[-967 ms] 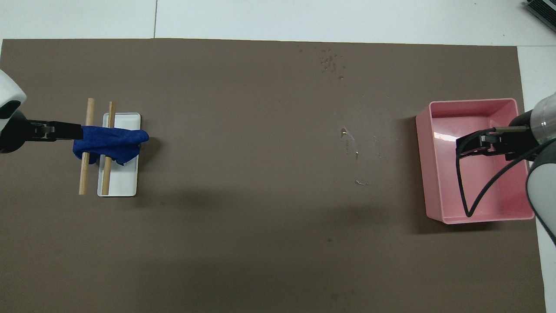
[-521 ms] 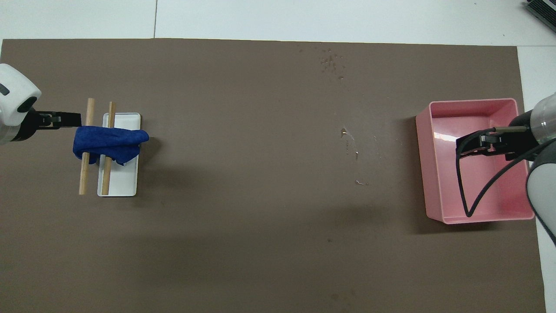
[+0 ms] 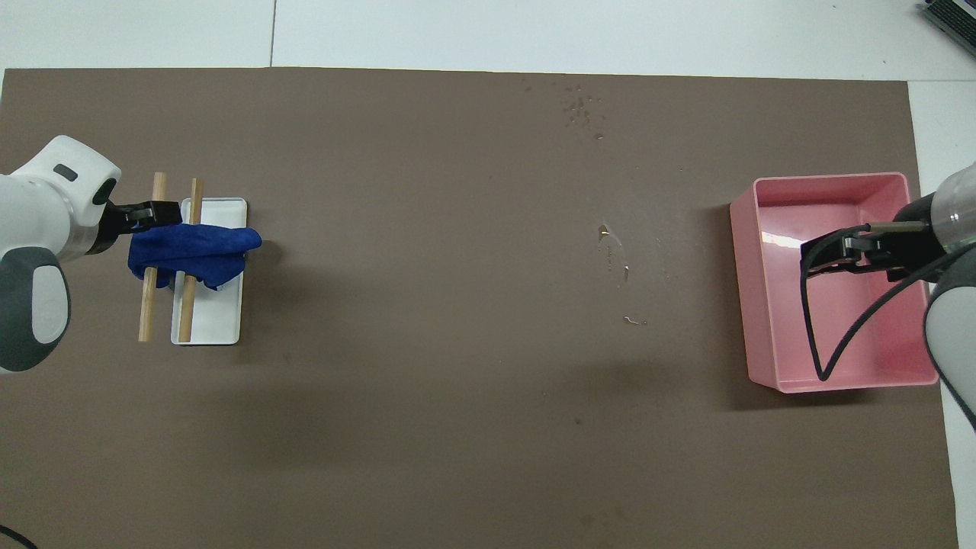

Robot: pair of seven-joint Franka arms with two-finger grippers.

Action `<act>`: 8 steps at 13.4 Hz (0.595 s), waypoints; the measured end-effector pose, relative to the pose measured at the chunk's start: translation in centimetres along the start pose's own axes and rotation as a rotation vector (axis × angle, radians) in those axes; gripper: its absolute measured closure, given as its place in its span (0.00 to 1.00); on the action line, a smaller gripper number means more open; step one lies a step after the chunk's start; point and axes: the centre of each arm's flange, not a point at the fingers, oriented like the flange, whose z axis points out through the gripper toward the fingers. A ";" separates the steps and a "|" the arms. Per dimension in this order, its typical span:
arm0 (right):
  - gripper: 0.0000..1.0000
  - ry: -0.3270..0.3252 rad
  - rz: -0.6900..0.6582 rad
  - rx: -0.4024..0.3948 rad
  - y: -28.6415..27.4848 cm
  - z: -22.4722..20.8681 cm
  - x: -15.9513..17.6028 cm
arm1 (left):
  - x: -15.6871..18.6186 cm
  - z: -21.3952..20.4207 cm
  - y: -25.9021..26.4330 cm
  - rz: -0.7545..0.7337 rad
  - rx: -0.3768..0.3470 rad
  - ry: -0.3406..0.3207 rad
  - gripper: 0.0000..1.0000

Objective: Wipe water with towel using both arms

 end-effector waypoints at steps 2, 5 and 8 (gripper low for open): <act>0.00 0.000 0.000 0.000 0.0 0.0 0.0 | -0.4 0.6 0.0 -0.002 0.001 -0.011 0.13; 0.00 0.000 0.000 0.000 0.0 0.0 0.0 | -0.5 0.6 0.0 -0.003 0.001 -0.011 0.26; 0.00 0.000 0.000 0.000 0.0 0.0 0.0 | -0.5 0.6 0.0 -0.003 0.001 -0.011 0.27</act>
